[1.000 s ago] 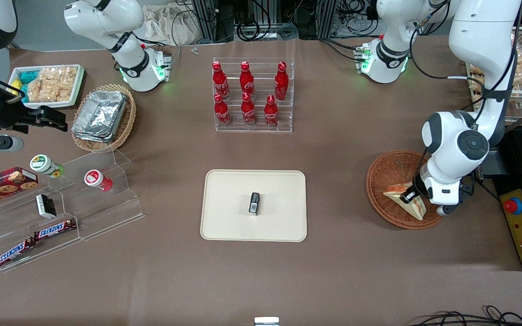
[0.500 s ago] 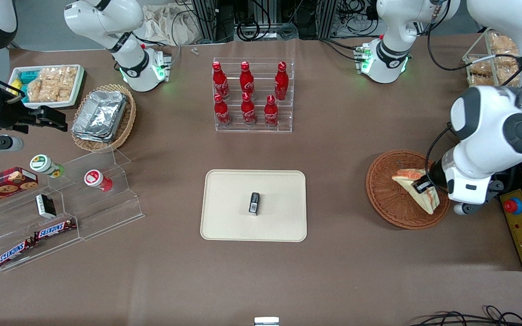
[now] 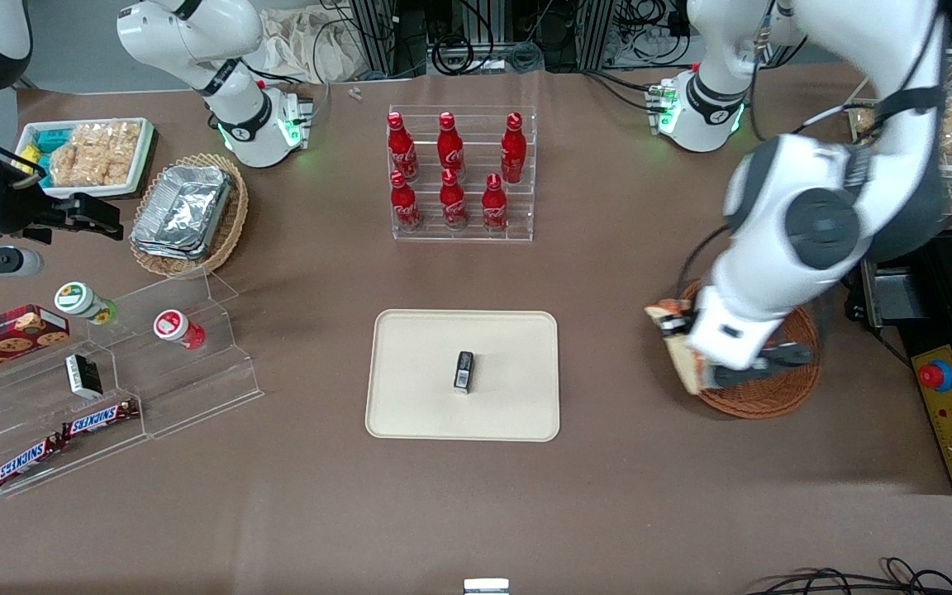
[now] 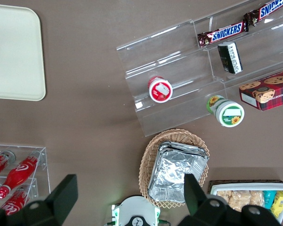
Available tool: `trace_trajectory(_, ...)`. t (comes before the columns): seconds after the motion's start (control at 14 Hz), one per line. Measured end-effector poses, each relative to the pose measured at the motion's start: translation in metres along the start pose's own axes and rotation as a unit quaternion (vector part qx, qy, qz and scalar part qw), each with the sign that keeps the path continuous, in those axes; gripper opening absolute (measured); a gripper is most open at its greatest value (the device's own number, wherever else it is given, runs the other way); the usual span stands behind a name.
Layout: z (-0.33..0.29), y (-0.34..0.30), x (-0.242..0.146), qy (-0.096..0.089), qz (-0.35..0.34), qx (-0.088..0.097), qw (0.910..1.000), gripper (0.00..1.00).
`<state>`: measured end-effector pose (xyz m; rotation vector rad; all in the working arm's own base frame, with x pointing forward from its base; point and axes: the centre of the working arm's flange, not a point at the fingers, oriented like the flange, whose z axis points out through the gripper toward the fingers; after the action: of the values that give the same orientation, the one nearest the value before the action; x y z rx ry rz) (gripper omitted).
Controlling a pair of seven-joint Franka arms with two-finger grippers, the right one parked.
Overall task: Place sandwich from basket to tray
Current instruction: 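Lift the sandwich and carry it toward the cream tray, then lower the sandwich onto the tray beside the black box, open gripper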
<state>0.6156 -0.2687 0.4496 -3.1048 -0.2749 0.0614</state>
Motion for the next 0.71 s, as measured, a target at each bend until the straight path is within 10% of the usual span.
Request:
trace_trajectory(0.29,0.064,0.093,-0.017,-0.015,0.046,0.012,0.9988,0.19)
trace_trajectory(0.71,0.151,0.150,-0.009,0.020,0.070,-0.025,0.9971,0.19)
